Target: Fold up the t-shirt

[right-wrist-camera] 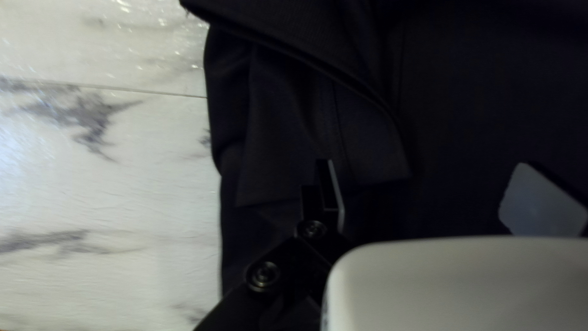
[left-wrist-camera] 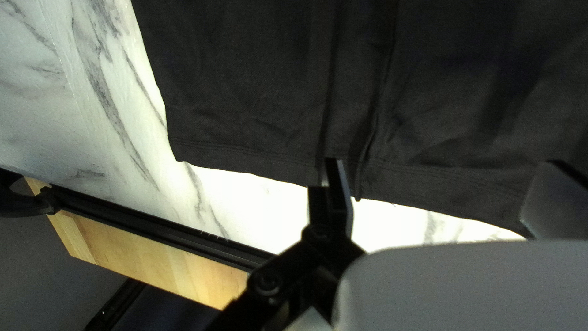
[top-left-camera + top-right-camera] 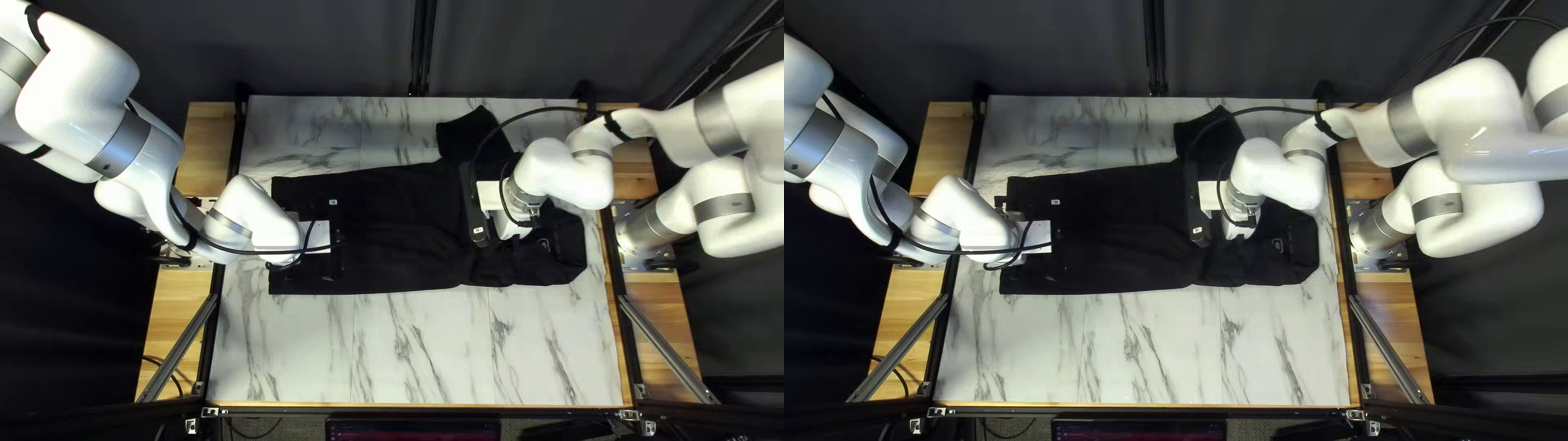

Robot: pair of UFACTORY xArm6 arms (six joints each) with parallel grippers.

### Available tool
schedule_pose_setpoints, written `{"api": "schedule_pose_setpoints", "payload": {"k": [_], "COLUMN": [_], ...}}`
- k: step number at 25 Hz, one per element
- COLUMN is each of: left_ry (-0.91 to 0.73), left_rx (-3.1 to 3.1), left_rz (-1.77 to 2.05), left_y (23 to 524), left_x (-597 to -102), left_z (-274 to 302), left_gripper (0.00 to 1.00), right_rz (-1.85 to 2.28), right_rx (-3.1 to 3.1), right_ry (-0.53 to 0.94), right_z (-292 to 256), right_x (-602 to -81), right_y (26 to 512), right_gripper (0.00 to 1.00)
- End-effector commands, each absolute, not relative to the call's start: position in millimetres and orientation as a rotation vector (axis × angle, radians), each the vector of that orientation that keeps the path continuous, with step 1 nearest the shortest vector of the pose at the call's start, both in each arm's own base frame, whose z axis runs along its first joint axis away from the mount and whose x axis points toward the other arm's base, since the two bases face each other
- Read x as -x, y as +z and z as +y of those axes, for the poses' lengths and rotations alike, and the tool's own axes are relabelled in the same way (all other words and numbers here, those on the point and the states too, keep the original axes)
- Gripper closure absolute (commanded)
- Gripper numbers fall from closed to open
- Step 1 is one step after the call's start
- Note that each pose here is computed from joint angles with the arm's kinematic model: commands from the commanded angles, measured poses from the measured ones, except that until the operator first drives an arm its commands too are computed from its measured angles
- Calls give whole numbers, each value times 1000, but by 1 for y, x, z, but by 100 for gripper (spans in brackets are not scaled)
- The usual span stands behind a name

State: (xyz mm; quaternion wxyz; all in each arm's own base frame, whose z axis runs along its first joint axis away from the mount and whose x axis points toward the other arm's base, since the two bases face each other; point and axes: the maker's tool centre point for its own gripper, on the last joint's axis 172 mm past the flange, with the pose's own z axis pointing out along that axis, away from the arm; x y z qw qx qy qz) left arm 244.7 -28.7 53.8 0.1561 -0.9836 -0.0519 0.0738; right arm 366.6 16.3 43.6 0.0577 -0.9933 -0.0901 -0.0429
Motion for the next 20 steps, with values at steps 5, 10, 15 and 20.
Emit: {"api": "schedule_pose_setpoints", "payload": {"k": [5,10,15,20], "left_ry": [211,211,211,211], "left_rx": [2816,2816,2816,2816], "left_rz": [-149,-149,-149,-149], "left_y": [54,54,54,54], "left_x": [-245,-245,-245,-245], "left_z": [-29,-29,-29,-29], "left_gripper": [0,0,0,0], "right_rz": [-412,-423,-428,-416], "right_rx": [2988,3004,3043,3081], "right_ry": [-106,-94,-92,-84], "right_z": [30,39,43,32], "right_x": [-378,-383,-388,-386], "right_y": [35,51,78,97], "right_gripper": [100,100,100,100]}}
